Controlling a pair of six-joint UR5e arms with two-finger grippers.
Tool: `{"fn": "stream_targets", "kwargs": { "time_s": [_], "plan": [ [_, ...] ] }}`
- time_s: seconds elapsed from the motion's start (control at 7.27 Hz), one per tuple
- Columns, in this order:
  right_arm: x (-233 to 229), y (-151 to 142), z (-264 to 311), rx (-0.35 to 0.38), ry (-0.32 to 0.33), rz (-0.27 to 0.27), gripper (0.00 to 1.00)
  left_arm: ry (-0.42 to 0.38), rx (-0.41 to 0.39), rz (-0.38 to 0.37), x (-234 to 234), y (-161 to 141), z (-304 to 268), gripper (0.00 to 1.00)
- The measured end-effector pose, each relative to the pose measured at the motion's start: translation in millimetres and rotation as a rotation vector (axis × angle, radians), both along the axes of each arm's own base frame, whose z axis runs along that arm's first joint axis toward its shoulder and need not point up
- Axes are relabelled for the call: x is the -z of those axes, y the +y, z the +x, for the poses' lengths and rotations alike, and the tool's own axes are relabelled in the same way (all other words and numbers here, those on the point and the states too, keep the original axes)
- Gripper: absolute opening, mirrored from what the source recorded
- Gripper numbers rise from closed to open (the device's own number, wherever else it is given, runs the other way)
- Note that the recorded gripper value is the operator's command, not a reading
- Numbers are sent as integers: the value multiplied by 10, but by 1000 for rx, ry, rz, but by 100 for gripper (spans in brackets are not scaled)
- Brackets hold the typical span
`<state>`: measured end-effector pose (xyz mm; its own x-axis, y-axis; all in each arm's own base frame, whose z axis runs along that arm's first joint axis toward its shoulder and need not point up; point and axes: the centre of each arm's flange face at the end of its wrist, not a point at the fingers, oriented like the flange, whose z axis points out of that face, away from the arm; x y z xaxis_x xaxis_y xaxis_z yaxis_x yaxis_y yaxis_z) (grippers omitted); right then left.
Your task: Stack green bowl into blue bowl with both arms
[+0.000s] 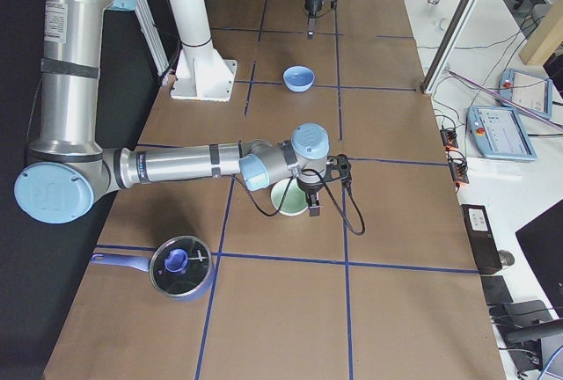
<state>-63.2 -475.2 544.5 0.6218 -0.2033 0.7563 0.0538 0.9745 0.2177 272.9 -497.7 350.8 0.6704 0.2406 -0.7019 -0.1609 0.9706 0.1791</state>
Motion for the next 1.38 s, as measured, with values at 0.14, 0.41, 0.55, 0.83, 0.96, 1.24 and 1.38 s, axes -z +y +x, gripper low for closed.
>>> {"fn": "stream_targets", "kwargs": {
  "time_s": [0.14,0.41,0.55,0.83,0.96,1.24,1.38],
  "plan": [
    [131,-37,-72,-1,-10,8,100,-23,-35,25,-585,-52,-859,100],
    [274,-29,-144,-20,-24,-4,100,-33,-45,18,-1703,334,-2335,100],
    [287,-2,-150,-30,-25,-15,100,-31,-26,-14,-2144,626,-2785,100],
    [148,164,-209,-38,-17,-75,99,-25,-6,-51,-2605,959,-3168,100],
    [-63,373,-257,-36,-1,-103,98,-23,-3,-56,-2653,1004,-3209,100],
    [-571,685,-427,-50,11,-92,92,-22,0,-55,-2655,1008,-3225,100],
    [-847,755,-524,-44,3,-74,83,-21,1,-52,-2643,1009,-3228,100]
  ]
}}
